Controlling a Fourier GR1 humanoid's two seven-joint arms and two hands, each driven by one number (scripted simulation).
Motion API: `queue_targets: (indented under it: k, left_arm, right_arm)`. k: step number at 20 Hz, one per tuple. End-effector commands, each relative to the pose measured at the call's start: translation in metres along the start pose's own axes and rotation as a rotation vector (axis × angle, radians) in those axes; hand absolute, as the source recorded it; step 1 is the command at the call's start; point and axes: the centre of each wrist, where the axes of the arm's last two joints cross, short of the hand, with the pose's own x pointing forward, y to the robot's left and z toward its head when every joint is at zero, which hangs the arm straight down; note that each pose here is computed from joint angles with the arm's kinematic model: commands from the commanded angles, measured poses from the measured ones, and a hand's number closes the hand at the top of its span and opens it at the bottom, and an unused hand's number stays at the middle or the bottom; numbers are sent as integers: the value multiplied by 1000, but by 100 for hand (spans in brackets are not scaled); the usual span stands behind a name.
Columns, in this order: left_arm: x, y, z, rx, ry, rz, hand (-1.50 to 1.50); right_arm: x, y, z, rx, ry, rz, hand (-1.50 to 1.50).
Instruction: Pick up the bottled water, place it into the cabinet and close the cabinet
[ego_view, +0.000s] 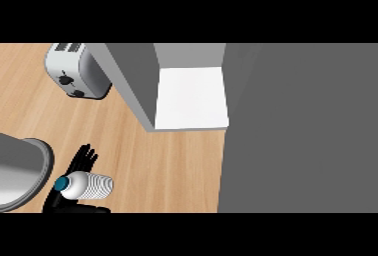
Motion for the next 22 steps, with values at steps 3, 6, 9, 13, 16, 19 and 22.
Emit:
queue_targets:
  k: [3, 6, 9, 13, 16, 19, 22]
  left_arm:
    - [-24, 0, -9, -39, -19, 71, 150]
    - [-28, -9, -23, -32, -57, 43, 150]
    - [-40, -4, -8, -21, -54, -52, 150]
    - [-36, 2, -8, -52, -157, -160, 150]
    - [-46, -34, -28, -42, -143, -173, 150]
    - [-47, -64, -43, -26, -184, -169, 150]
    - [-54, -68, -31, -54, -236, -212, 150]
  right_arm:
    - [27, -10, 0, 36, -47, 93, -150]
    - [40, -1, 1, 33, -48, 69, -150]
    - [35, -1, 3, 33, -36, 80, -150]
    - [34, 1, 3, 9, -51, 69, -150]
    - [33, 2, 4, 19, -57, 82, -150]
    - [29, -2, 6, 40, -34, 78, -150]
    - [35, -3, 6, 7, -30, 64, -150]
